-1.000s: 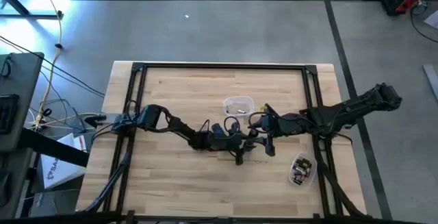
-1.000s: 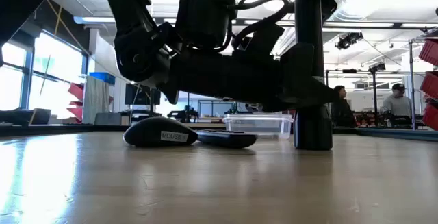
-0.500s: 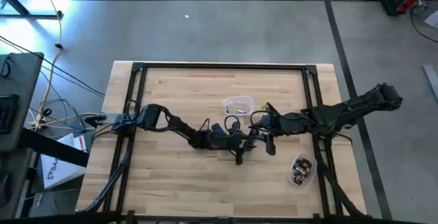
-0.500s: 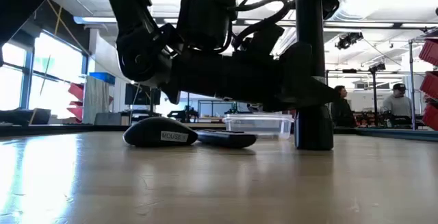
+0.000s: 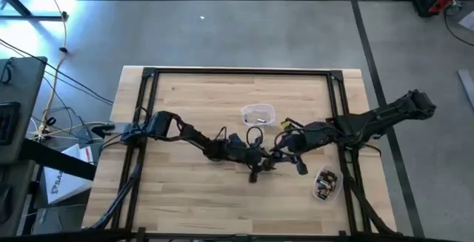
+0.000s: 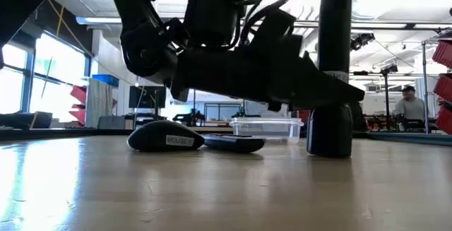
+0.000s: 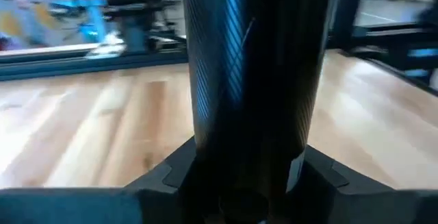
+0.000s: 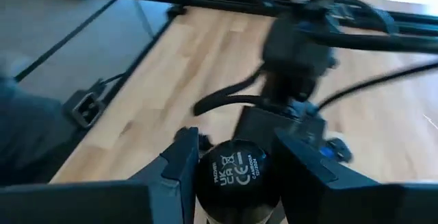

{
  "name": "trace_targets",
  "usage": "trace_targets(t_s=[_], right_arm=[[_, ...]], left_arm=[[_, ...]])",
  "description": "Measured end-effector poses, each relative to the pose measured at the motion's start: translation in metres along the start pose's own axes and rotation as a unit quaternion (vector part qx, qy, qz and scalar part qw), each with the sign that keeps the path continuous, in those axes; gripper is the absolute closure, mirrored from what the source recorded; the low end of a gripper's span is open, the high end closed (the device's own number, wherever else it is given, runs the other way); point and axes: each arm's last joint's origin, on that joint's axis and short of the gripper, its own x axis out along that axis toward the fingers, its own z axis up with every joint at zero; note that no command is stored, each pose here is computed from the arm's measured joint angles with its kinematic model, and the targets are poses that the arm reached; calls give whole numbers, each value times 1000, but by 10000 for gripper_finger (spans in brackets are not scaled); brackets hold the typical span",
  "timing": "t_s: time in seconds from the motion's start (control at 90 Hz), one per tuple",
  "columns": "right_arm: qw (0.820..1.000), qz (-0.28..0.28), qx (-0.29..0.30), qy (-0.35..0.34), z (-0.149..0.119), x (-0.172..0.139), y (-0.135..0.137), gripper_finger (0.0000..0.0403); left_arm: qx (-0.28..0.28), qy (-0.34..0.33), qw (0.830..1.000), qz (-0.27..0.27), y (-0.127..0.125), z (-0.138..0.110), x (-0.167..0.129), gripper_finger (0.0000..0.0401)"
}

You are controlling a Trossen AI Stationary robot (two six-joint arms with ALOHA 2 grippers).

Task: Insert battery
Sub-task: Open the flashlight cover

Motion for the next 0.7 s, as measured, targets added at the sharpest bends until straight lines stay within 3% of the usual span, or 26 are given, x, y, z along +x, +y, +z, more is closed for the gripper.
trace_targets(t_s=[0.444,0.7], right_arm=[[987,104,-106,-68,10,-1,6,283],[961,194,-164,-107,16,-5,2,283]], left_arm=[[21,-39,994,-103,-4,18,4,267],[-4,-59,978,-202,5,32,7,267]])
